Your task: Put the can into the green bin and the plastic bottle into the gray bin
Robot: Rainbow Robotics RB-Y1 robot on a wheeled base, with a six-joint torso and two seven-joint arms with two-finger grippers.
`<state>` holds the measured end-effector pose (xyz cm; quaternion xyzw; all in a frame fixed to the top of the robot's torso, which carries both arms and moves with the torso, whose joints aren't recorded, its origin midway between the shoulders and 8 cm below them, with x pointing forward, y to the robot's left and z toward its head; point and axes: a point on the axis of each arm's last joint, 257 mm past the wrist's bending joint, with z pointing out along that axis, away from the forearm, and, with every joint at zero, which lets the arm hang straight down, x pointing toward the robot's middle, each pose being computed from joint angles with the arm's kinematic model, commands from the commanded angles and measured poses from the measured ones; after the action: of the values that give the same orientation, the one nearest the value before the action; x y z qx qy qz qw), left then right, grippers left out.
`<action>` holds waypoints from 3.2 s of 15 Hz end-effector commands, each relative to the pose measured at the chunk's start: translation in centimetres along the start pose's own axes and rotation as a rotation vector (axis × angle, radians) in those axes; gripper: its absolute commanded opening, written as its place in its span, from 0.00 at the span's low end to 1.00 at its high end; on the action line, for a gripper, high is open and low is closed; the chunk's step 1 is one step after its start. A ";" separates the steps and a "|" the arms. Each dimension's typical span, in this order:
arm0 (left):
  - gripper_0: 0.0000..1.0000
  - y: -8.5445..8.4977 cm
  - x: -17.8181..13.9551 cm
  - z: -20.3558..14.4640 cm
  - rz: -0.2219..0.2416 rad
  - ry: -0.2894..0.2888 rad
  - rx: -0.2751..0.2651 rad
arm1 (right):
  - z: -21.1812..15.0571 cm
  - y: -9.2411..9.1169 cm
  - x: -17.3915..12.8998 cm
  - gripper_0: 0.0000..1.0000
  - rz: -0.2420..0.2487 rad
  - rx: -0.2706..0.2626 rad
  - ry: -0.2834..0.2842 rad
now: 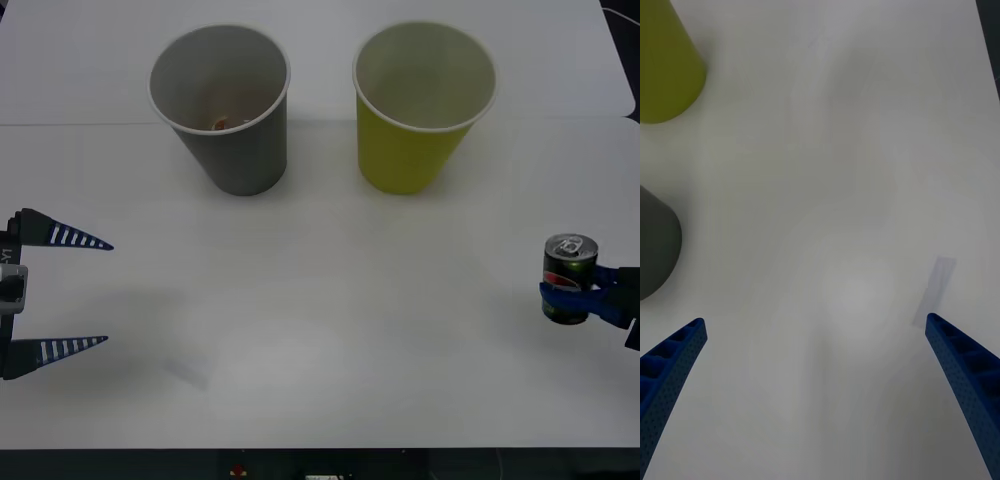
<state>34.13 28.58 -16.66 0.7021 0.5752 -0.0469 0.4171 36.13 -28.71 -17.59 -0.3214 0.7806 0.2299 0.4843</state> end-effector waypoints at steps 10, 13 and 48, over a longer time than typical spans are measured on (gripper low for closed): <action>1.00 0.0 0.0 0.0 0.000 0.000 0.000 | 0.1 1.4 -10.8 0.00 0.133 0.109 0.065; 1.00 0.0 0.0 0.0 0.000 0.000 0.000 | 0.1 0.0 -13.3 0.00 0.011 0.163 0.112; 1.00 0.0 0.0 0.0 0.000 0.000 0.000 | 17.4 -5.9 -28.2 1.00 -0.219 0.224 0.417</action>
<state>34.13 28.58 -16.66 0.7022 0.5752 -0.0469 0.4171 60.13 -13.09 0.17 -0.3871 0.8456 0.0171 0.3673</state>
